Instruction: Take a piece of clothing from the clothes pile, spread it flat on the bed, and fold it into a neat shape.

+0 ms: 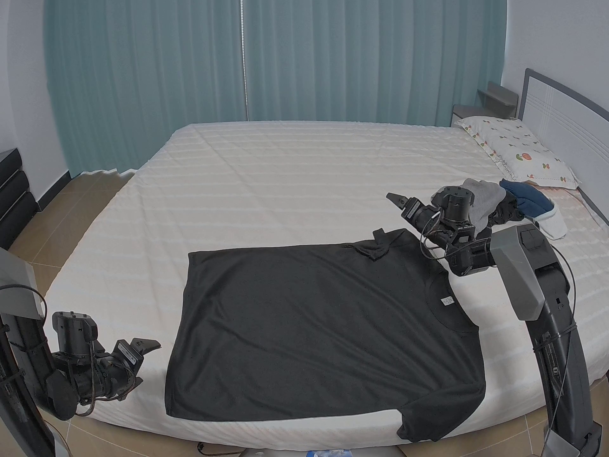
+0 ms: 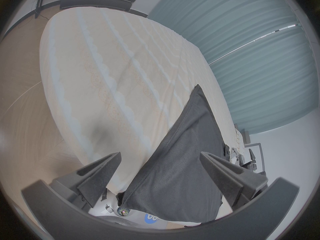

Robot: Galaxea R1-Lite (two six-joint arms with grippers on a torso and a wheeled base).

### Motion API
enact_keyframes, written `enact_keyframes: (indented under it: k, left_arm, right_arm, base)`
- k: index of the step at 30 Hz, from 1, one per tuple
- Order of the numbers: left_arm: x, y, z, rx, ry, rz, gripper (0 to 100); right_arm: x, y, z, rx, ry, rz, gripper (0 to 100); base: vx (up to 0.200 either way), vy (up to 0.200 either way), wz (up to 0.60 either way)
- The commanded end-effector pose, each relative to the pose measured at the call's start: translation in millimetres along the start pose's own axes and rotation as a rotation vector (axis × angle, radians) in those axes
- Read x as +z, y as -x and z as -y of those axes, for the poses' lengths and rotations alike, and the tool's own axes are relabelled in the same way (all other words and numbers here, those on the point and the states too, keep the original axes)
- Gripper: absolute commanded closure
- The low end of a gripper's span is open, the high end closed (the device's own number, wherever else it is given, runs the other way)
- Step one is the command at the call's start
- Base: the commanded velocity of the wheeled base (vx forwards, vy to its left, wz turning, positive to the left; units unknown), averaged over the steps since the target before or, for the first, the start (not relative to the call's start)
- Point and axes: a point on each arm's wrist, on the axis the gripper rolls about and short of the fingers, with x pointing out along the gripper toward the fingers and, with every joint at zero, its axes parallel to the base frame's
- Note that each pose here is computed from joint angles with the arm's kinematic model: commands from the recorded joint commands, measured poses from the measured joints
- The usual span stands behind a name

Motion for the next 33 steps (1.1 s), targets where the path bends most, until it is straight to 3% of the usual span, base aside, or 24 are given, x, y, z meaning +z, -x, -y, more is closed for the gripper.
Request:
enact_keyframes:
  k: [1, 6, 7, 11, 17, 28, 33]
  left_arm:
    - [-3, 2, -3, 0.015, 0.003, -0.010, 0]
    - [-3, 2, -3, 0.014, 0.006, -0.009, 0]
    - [-3, 2, -3, 0.013, 0.006, -0.009, 0]
    - [-3, 2, -2, 0.012, 0.007, -0.008, 0]
    - [-2, 3, -2, 0.008, 0.006, -0.005, 0]
    - [-1, 3, 2, -0.022, -0.008, 0.008, 0]
    - [8, -7, 20, -0.103, -0.045, 0.087, 0]
  right_arm:
    - [-23, -3, 22, -0.052, 0.038, -0.074, 0]
    - [-16, 0, 28, -0.106, 0.029, -0.078, 0]
    - [-3, 6, 33, -0.168, 0.017, -0.093, 0]
    - [21, 16, 39, -0.217, 0.013, -0.095, 0]
    - [27, 28, 56, -0.266, 0.026, -0.111, 0]
    - [34, 54, 32, -0.273, -0.059, -0.153, 0]
    - [43, 74, 26, -0.267, -0.079, -0.183, 0]
  base:
    - [0.000, 0.000, 0.00]
    - [0.000, 0.000, 0.00]
    - [0.000, 0.000, 0.00]
    - [0.000, 0.000, 0.00]
    - [0.000, 0.000, 0.00]
    - [0.000, 0.000, 0.00]
    - [0.000, 0.000, 0.00]
